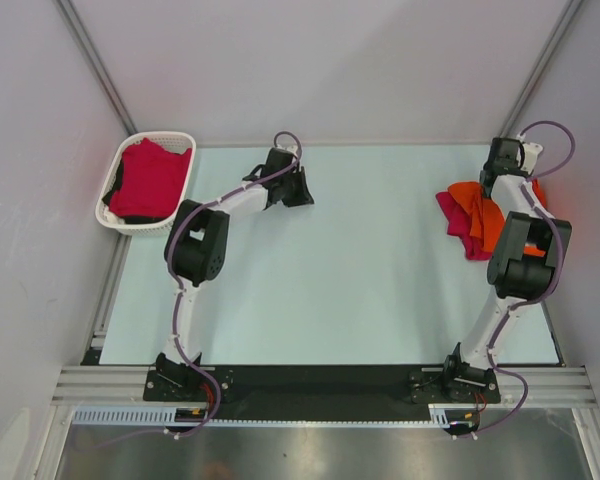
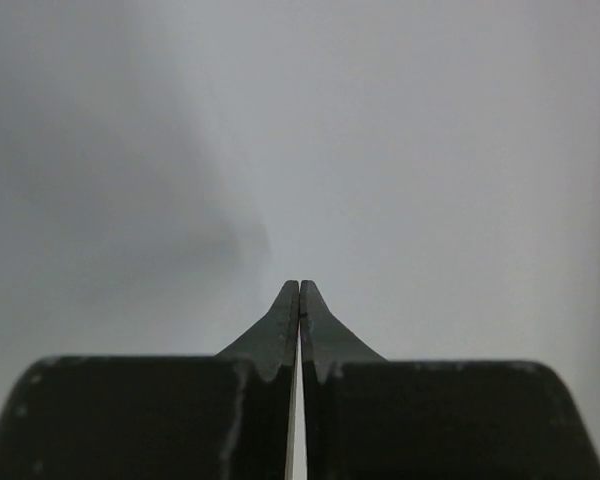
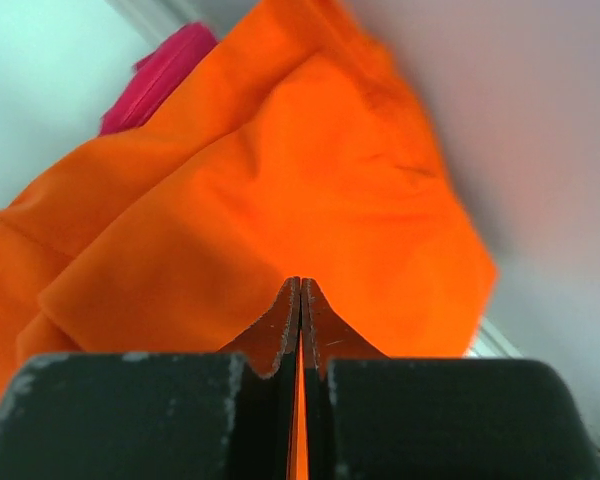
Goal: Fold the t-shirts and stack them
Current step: Put the neatly folded tshirt into the corner of the board with the right arm
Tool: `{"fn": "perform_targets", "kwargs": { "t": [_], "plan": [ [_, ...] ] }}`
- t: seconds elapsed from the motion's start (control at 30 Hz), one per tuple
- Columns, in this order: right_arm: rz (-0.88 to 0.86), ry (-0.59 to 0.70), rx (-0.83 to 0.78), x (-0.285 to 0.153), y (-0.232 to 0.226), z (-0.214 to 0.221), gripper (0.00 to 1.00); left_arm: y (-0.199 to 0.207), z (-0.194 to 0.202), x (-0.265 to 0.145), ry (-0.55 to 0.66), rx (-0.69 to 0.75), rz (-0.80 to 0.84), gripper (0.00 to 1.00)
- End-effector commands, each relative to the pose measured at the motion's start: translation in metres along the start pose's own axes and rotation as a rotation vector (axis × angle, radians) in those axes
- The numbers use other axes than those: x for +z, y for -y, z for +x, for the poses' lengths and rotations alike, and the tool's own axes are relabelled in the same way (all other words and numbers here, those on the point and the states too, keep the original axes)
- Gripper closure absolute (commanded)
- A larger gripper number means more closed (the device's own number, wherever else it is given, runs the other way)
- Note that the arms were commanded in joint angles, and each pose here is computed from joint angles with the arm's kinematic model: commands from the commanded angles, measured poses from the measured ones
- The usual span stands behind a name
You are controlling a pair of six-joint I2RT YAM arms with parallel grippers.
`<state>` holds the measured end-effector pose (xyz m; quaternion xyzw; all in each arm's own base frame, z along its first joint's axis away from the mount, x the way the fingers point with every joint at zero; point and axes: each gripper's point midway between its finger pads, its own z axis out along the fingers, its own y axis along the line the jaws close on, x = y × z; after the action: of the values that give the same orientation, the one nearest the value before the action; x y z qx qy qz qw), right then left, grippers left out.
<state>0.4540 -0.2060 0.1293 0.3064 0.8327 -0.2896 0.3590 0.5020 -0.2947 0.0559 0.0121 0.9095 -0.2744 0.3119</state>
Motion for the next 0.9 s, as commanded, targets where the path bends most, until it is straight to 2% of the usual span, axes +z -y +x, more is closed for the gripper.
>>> {"fn": "perform_targets", "kwargs": {
  "t": [0.0, 0.07, 0.1, 0.2, 0.23, 0.3, 0.4, 0.53, 0.73, 0.8, 0.87],
  "plan": [
    [-0.109, -0.031, -0.013, 0.008, -0.045, 0.013, 1.0, 0.029, -0.031, -0.031, 0.086, 0.048, 0.065, 0.96],
    [-0.136, -0.06, -0.06, 0.008, -0.064, 0.025, 1.0, 0.031, -0.036, -0.037, 0.102, 0.053, 0.059, 0.84],
    [-0.151, -0.074, -0.087, 0.009, -0.074, 0.035, 1.0, 0.032, -0.039, -0.04, 0.108, 0.053, 0.057, 0.72],
    [-0.195, -0.119, -0.172, 0.012, -0.107, 0.066, 1.0, 0.035, -0.051, -0.052, 0.145, 0.061, 0.05, 0.46],
    [-0.199, -0.169, -0.211, 0.017, -0.114, 0.087, 1.0, 0.039, -0.057, -0.059, 0.163, 0.067, 0.05, 0.35],
    [-0.236, -0.21, -0.281, 0.012, -0.131, 0.102, 1.0, 0.039, -0.064, -0.066, 0.183, 0.071, 0.04, 0.23],
    [-0.241, -0.262, -0.361, 0.007, -0.146, 0.121, 1.0, 0.04, -0.073, -0.077, 0.209, 0.08, 0.033, 0.19],
    [-0.233, -0.262, -0.312, -0.006, -0.142, 0.114, 1.0, 0.041, -0.078, -0.086, 0.224, 0.083, 0.029, 0.16],
    [-0.245, -0.009, -0.141, -0.062, -0.109, 0.019, 1.0, 0.042, -0.077, -0.091, 0.229, 0.079, 0.027, 0.06],
    [-0.3, 0.092, -0.046, -0.09, -0.096, -0.023, 1.0, 0.041, -0.077, -0.091, 0.228, 0.077, 0.025, 0.01],
    [-0.405, 0.104, 0.04, -0.1, -0.088, -0.035, 0.99, 0.039, -0.074, -0.09, 0.223, 0.074, 0.019, 0.0]
  ]
}}
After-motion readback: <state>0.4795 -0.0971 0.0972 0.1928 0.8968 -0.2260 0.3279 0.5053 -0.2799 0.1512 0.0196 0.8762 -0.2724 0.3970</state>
